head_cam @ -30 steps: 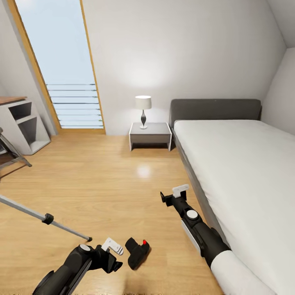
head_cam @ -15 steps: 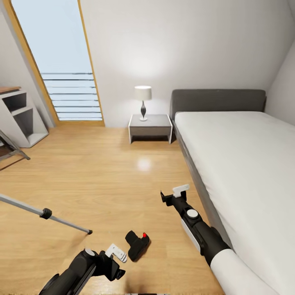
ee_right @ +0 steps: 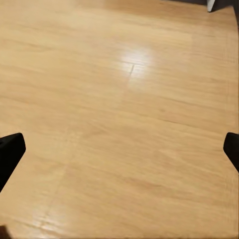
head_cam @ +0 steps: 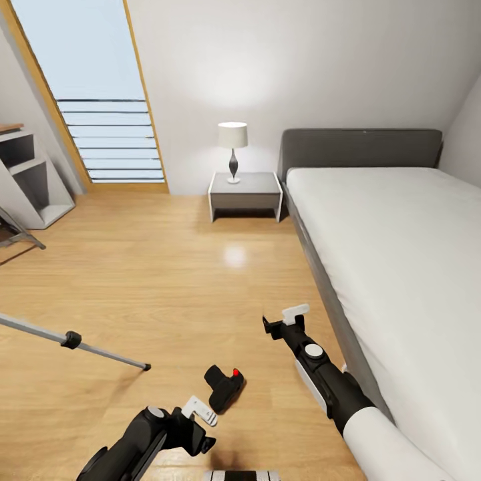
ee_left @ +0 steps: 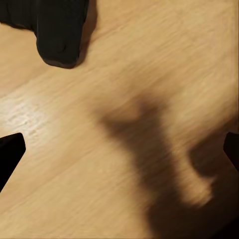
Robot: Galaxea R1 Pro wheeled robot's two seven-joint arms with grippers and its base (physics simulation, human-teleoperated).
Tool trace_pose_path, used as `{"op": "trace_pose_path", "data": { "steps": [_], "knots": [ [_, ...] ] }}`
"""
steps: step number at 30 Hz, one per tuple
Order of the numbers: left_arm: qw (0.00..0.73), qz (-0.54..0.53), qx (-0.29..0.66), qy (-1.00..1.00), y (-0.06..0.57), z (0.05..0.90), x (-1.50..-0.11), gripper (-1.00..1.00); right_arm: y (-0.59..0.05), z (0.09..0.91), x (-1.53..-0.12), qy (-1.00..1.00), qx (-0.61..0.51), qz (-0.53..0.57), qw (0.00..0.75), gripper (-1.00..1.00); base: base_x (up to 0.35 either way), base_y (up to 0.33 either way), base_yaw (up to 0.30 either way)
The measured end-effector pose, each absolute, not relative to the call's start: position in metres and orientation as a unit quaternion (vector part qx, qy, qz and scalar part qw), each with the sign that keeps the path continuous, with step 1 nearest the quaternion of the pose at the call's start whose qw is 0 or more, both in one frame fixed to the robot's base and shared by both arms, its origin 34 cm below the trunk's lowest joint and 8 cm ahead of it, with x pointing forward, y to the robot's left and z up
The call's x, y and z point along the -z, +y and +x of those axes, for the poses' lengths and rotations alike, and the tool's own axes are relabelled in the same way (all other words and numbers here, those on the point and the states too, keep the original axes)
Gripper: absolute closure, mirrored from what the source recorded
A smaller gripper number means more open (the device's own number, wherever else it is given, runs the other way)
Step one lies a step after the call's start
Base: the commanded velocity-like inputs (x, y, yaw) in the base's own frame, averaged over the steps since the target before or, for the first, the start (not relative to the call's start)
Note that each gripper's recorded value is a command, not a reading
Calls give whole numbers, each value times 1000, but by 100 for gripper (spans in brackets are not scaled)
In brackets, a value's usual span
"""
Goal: Attach the digital camera to the camera tripod in the bedroom.
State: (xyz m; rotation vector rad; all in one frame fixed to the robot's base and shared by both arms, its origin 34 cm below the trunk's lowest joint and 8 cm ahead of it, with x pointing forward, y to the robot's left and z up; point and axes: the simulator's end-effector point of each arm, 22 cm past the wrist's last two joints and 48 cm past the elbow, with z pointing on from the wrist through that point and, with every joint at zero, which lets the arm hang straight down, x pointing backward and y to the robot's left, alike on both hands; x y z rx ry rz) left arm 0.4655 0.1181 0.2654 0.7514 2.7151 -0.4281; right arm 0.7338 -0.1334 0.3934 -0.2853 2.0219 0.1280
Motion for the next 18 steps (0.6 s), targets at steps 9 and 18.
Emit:
{"op": "trace_pose_path", "data": {
  "steps": [9, 18],
  "knots": [
    [151, 260, 162, 940, 106, 469, -265, -100, -133, 729, -368, 853, -56, -118, 505, -100, 0, 0, 0],
    [152, 260, 171, 938, 100, 471, -262, -100, -133, 724, -343, 863, -58, -117, 489, -100, 0, 0, 0]
  ]
}}
